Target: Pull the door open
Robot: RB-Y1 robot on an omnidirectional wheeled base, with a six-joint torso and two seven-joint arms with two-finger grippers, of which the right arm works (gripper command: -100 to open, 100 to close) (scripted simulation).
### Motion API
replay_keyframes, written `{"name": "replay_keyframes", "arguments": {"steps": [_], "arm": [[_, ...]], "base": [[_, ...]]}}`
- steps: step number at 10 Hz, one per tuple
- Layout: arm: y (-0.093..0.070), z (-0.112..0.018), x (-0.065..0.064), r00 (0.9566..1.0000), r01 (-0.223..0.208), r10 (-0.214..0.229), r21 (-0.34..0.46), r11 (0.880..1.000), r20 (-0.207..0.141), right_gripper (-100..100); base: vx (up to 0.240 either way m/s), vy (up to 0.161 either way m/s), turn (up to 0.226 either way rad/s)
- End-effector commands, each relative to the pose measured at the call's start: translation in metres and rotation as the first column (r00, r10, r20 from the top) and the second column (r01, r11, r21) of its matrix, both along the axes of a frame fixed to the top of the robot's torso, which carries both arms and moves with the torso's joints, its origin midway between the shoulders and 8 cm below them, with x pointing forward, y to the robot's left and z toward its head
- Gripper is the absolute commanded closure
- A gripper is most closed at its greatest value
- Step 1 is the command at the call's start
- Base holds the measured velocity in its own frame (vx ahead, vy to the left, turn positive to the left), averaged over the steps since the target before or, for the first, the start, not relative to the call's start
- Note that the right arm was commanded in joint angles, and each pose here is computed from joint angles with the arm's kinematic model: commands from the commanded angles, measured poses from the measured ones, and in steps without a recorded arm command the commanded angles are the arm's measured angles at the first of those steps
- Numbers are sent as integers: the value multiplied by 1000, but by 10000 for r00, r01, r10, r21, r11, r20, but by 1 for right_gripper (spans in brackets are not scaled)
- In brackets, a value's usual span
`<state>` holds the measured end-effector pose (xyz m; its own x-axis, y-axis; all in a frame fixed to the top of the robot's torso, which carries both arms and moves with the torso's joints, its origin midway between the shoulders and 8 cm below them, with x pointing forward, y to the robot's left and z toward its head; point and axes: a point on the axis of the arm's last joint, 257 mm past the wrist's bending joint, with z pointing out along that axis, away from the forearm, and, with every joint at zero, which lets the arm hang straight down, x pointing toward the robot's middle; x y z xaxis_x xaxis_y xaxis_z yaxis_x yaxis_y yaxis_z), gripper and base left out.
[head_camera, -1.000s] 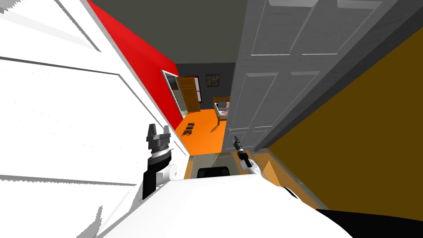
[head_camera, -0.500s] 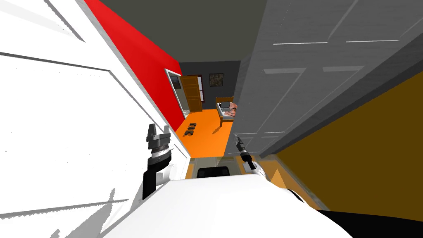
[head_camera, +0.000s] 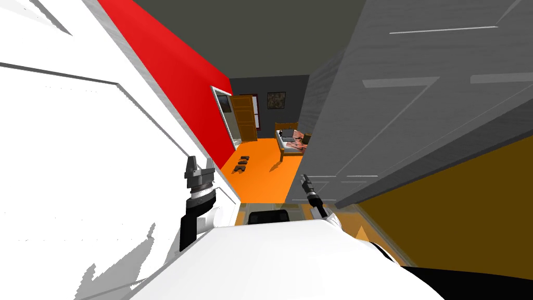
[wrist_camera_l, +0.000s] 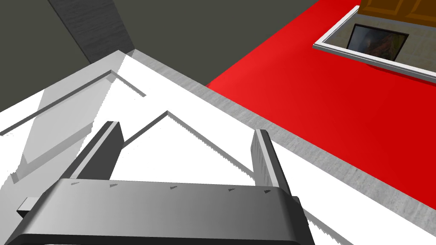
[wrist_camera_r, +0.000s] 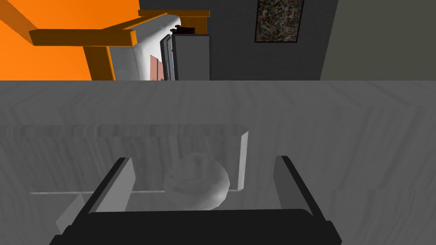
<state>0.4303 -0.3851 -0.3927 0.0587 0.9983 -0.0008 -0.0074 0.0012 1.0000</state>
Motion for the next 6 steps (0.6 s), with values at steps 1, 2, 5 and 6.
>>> {"name": "replay_keyframes", "arguments": {"steps": [1,2,5,6], "arm": [[0,1,2,10000,-5,5,-19,10000,10,100],[0,1,2,10000,-5,5,-19,10000,10,100],[0,1,2,10000,-5,5,-19,10000,10,100],[0,1,2,10000,-5,5,-19,10000,10,100]], "base": [[-26,4,4],[-33,-5,23],[-5,-3,4],[0,0,0]]}}
